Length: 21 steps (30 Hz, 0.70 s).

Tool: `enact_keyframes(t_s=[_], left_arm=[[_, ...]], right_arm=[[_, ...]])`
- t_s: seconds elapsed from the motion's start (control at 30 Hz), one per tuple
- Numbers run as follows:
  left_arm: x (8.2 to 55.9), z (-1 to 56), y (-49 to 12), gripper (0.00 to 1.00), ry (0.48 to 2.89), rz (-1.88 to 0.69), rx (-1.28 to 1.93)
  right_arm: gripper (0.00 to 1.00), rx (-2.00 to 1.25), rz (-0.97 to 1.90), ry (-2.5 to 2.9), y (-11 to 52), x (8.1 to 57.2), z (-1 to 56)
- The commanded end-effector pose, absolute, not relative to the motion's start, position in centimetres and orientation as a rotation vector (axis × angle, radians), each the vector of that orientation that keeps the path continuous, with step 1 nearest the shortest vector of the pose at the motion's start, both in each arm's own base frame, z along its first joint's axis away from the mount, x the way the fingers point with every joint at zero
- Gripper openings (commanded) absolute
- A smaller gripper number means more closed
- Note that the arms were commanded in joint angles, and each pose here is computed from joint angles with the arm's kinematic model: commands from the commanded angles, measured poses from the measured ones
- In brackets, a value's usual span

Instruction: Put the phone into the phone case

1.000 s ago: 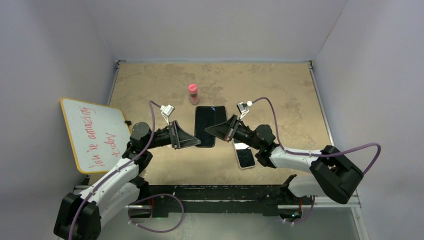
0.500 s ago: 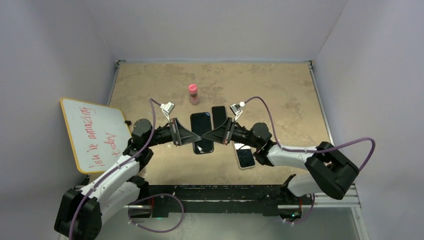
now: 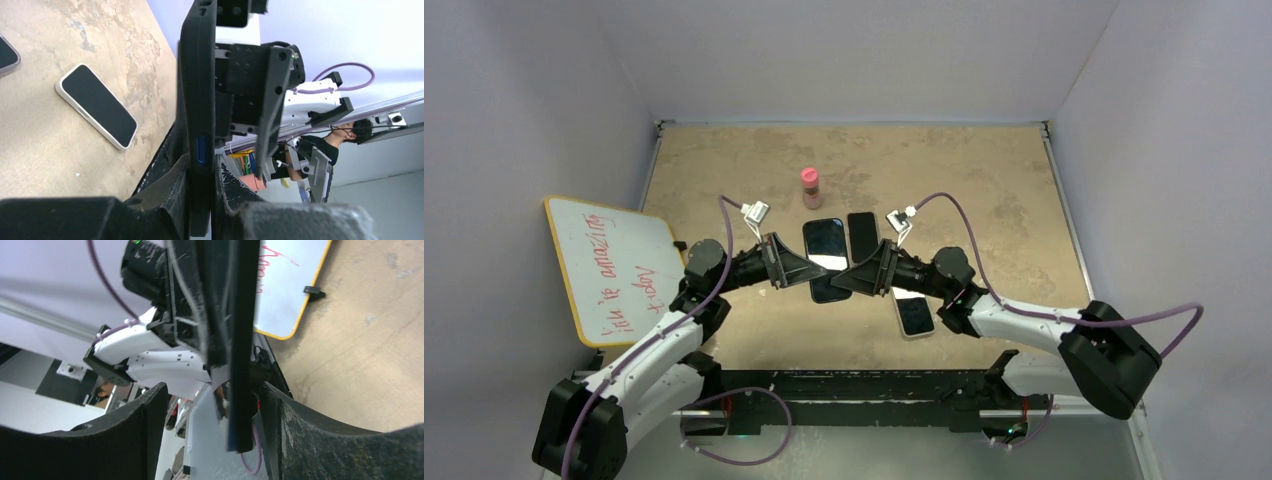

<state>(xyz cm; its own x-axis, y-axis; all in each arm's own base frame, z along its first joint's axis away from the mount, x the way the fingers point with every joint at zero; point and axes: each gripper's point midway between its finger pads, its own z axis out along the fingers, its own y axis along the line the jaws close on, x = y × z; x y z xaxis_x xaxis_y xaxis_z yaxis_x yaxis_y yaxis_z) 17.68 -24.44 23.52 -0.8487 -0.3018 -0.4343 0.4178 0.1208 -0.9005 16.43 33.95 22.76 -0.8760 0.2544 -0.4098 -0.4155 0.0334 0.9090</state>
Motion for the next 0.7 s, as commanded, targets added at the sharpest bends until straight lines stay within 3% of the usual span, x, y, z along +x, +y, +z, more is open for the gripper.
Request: enact_keyframes(t_s=[0.0,0.67], left_arm=[[18.6,27.0,-24.2,0.00,1.699,-1.746,0.157],[19.7,26.6,-23.4,0.00,1.683,-1.635,0.099]], right_arm=[[0.68,-0.276,1.889,1.798,33.5,15.0,24.0],[0.46,-0.271,1.946,1.817,33.7,14.4,24.1]])
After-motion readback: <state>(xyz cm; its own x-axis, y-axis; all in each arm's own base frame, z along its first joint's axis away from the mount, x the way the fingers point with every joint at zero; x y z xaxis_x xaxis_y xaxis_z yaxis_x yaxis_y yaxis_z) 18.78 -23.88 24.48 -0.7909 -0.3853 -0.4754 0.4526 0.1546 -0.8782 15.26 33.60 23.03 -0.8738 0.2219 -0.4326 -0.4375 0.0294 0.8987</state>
